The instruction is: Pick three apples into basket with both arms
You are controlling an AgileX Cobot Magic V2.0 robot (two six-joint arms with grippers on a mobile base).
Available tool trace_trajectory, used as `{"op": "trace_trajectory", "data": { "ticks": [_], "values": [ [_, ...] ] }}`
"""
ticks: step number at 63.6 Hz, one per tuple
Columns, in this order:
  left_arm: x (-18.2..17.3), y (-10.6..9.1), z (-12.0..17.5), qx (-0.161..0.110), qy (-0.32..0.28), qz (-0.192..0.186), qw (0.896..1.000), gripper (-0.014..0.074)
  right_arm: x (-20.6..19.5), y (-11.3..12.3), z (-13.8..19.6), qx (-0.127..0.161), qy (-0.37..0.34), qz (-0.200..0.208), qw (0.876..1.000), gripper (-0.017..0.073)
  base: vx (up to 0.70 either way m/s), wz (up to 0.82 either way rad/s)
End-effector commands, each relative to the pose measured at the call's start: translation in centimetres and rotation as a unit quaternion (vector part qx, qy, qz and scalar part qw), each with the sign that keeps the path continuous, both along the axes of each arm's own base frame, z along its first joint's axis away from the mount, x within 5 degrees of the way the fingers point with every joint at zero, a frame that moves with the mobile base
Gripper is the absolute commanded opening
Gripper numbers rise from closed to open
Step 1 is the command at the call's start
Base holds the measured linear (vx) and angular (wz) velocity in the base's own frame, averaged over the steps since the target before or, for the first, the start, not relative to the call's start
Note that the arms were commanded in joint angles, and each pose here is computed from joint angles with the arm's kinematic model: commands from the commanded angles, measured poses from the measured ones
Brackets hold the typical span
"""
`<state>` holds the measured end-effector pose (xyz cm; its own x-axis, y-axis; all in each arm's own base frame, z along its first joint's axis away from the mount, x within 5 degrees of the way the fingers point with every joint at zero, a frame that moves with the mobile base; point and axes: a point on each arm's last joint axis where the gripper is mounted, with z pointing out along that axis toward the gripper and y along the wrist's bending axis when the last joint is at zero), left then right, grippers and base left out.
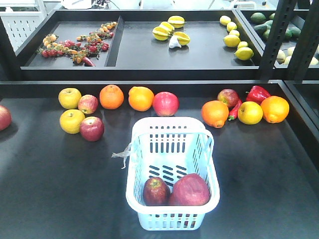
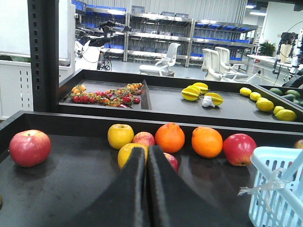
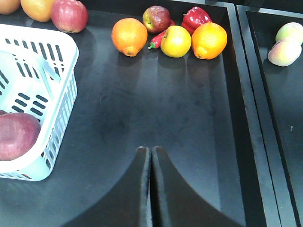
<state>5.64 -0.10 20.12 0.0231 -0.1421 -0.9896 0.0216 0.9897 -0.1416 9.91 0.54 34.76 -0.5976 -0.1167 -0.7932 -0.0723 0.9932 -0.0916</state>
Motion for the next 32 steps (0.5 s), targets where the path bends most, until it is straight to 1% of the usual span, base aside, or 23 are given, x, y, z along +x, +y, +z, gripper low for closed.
{"op": "trace_trajectory", "data": {
  "ticks": [1, 6, 13, 23, 28, 32],
  "values": [
    [-0.1, 0.0, 0.0, -0.010, -0.035, 0.000, 0.999, -0.0006, 0.2, -0.1, 1.2, -0.004, -0.041, 0.000, 0.999, -0.0009, 0.00, 0.00],
    [-0.1, 0.0, 0.0, -0.010, -0.035, 0.000, 0.999, -0.0006, 0.2, -0.1, 1.1, -0.003, -0.046, 0.001, 0.999, -0.0009, 0.00, 0.00],
    [-0.1, 0.0, 0.0, -0.010, -0.035, 0.000, 0.999, -0.0006, -0.1, -0.1, 0.4, 0.004, -0.081, 0.006, 0.997, -0.0009, 0.00, 0.00],
    [-0.1, 0.0, 0.0, -0.010, -0.035, 0.000, 0.999, -0.0006, -0.9, -0.5, -1.8, 0.022, -0.130, -0.013, 0.991, -0.0009, 0.00, 0.00],
    [-0.1, 0.0, 0.0, -0.010, -0.035, 0.000, 0.999, -0.0006, -1.6, -0.7, -3.0, 0.026, -0.154, -0.025, 0.987, -0.0009, 0.00, 0.00],
    [-0.1, 0.0, 0.0, -0.010, -0.035, 0.000, 0.999, -0.0006, -2.1, -0.8, -3.9, 0.026, -0.174, -0.027, 0.984, -0.0009, 0.00, 0.00]
  ]
}}
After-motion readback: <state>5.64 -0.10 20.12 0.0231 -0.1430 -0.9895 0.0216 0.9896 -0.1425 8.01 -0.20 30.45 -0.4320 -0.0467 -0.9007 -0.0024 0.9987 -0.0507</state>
